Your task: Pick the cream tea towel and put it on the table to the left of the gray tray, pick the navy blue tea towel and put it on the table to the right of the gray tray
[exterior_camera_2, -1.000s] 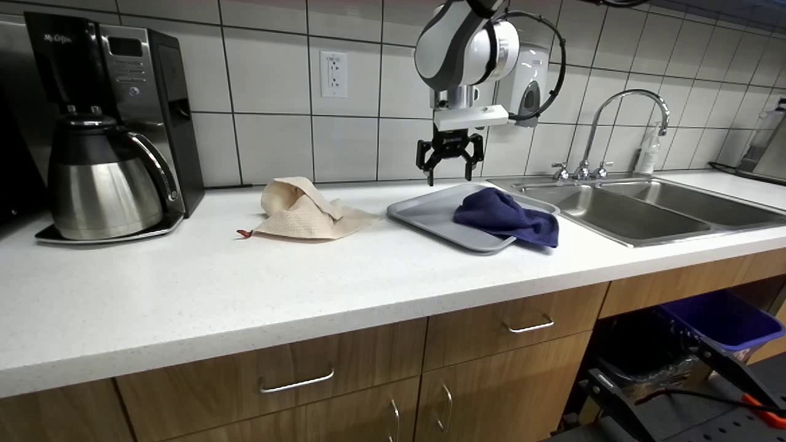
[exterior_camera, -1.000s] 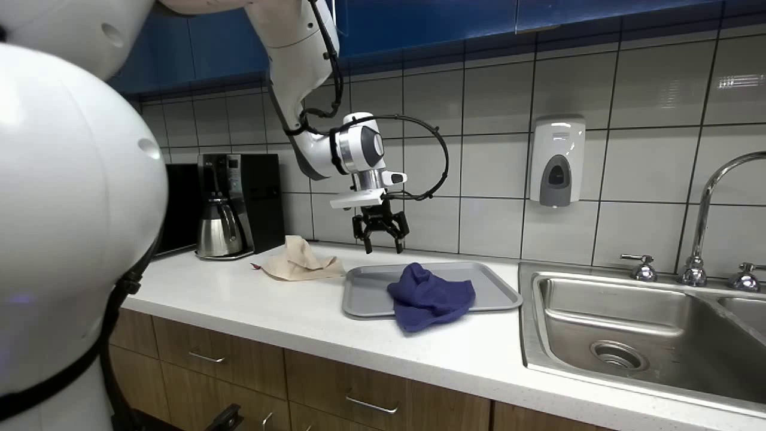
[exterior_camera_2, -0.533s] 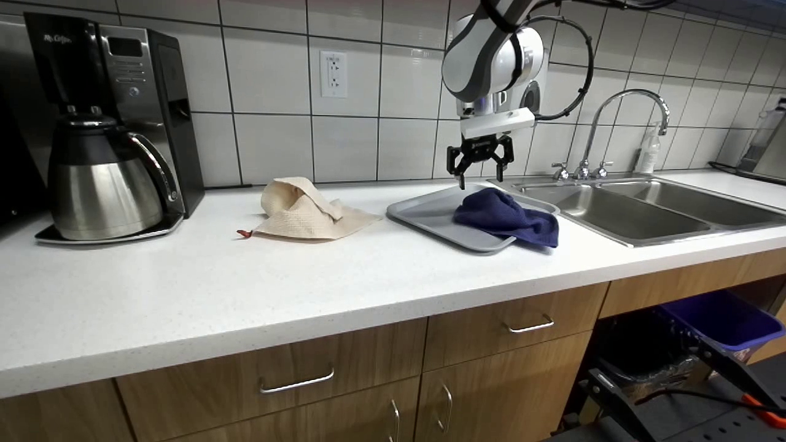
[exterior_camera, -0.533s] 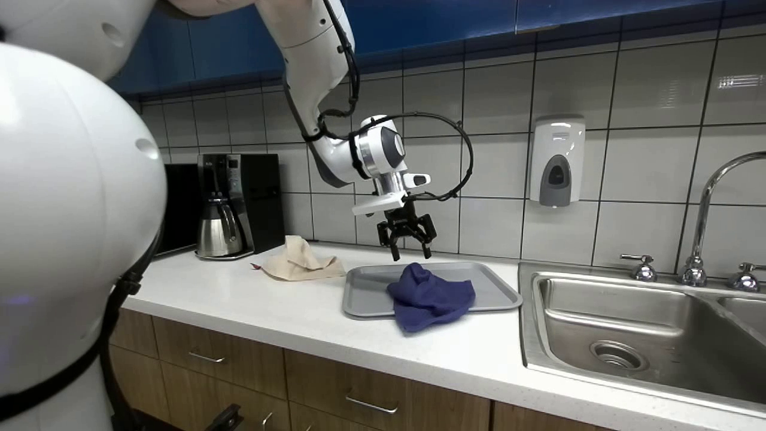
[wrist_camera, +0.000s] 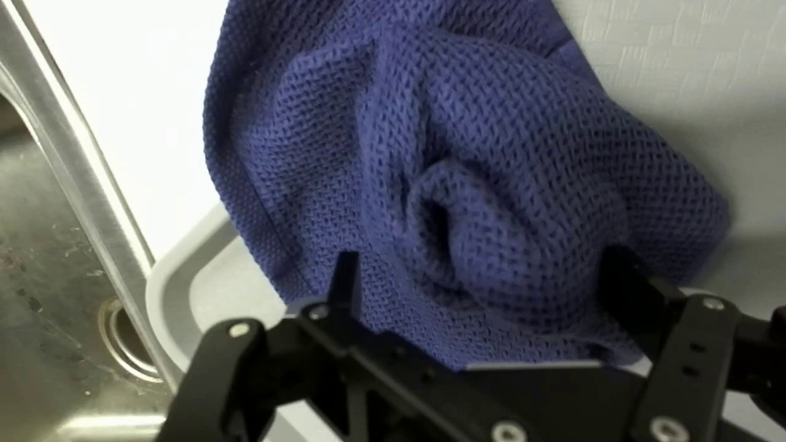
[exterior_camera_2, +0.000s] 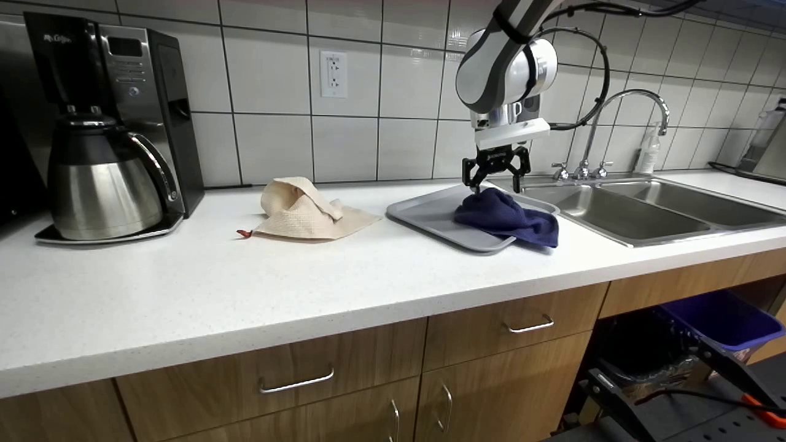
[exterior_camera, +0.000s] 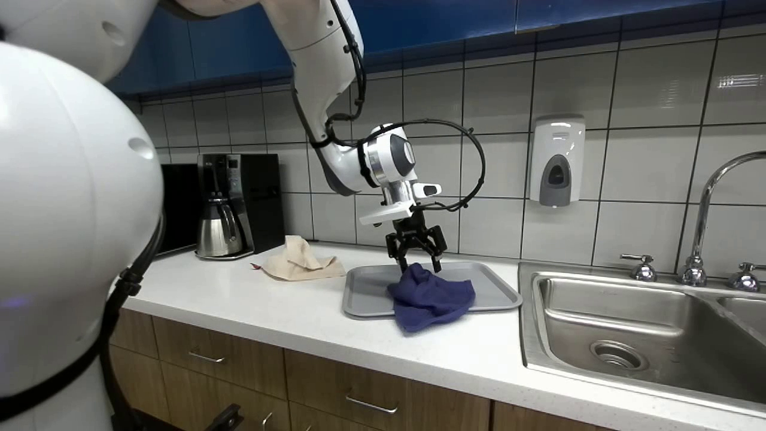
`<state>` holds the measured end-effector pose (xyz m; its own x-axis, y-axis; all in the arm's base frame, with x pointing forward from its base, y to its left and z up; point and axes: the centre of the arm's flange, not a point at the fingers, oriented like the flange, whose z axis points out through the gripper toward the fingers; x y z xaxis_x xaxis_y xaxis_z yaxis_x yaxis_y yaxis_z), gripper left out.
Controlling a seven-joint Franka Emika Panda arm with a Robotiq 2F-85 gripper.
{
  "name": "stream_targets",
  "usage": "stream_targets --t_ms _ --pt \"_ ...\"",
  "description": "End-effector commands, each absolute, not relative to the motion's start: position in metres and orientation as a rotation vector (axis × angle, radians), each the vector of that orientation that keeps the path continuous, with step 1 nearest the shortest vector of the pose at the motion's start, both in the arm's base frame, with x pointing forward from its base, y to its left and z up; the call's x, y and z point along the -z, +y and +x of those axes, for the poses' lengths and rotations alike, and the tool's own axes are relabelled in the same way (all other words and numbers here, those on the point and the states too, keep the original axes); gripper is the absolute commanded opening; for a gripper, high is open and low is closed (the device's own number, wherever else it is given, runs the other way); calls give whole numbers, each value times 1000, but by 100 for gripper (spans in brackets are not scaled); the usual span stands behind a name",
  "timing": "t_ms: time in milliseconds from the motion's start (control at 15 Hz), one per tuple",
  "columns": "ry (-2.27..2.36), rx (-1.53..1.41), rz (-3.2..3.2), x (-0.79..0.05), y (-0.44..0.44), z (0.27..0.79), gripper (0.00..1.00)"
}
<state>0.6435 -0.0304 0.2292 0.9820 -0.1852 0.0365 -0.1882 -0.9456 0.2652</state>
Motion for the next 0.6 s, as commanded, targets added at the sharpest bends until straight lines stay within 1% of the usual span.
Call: stream_targets --t_ms 0,467,533 --pt "-288 56 2868 -220 -31 632 100" --pt "-336 101 2880 -201 -40 641 100" --pt "-347 105 2883 -198 -43 642 75"
